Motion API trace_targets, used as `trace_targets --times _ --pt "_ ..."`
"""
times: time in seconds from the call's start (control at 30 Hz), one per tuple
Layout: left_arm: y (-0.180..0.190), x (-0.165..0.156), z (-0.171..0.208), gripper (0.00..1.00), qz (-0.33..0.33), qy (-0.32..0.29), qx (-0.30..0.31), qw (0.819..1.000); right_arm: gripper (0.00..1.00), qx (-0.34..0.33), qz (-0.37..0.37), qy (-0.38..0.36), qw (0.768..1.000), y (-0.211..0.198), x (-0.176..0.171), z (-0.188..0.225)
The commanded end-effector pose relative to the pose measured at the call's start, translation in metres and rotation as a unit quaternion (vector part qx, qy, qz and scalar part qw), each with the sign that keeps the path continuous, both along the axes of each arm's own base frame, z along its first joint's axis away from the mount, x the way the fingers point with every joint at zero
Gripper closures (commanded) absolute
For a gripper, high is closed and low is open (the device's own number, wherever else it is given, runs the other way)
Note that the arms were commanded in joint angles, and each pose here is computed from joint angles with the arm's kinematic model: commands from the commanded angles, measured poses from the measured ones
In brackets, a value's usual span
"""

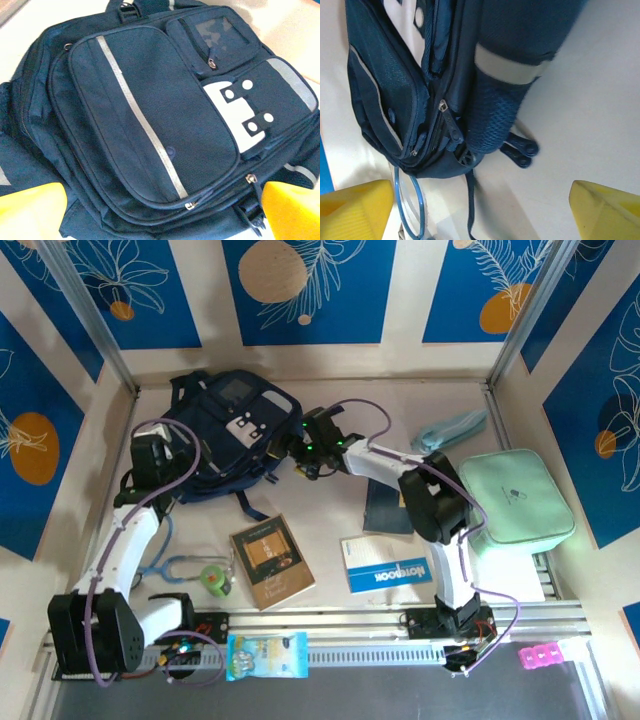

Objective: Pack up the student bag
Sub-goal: Move the student bag to the top-center of the table.

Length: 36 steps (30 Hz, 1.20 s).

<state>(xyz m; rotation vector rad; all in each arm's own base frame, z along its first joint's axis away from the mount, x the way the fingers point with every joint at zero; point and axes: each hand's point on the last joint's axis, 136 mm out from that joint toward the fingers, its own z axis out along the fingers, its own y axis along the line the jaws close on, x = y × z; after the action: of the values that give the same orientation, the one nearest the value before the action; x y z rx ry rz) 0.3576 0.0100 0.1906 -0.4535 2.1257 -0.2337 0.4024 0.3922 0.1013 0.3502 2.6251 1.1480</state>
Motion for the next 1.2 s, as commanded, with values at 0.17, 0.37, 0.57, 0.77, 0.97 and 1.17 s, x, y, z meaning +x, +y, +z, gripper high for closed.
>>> trace_targets --times 0.17,0.37,0.57,0.77,0.97,1.17 --pt "-0.014 -0.019 -0.010 0.00 -0.045 0.042 -0.018 0.998 0.33 -0.003 -0.070 0.057 0.996 0.006 0.030 -0.030" --pt "-0.016 -0.018 -0.013 0.00 -0.047 0.050 -0.030 0.997 0.48 -0.013 -0.069 0.055 0.996 0.011 0.041 -0.043" --pt "-0.024 -0.010 -0.009 0.00 -0.061 0.032 -0.051 0.996 0.78 0.002 -0.048 0.022 0.999 0.019 0.057 -0.036" --pt "-0.008 -0.014 -0.017 0.00 -0.022 0.060 -0.027 0.998 1.00 0.017 -0.039 -0.026 0.999 0.008 0.072 0.007" --pt "-0.008 -0.014 -0.032 0.00 -0.019 0.107 -0.029 0.994 1.00 0.056 -0.042 -0.068 0.995 -0.025 0.076 0.077" --pt "-0.020 -0.007 -0.044 0.00 -0.037 0.122 -0.066 0.990 1.00 0.061 -0.041 -0.073 0.995 -0.079 0.081 0.099"
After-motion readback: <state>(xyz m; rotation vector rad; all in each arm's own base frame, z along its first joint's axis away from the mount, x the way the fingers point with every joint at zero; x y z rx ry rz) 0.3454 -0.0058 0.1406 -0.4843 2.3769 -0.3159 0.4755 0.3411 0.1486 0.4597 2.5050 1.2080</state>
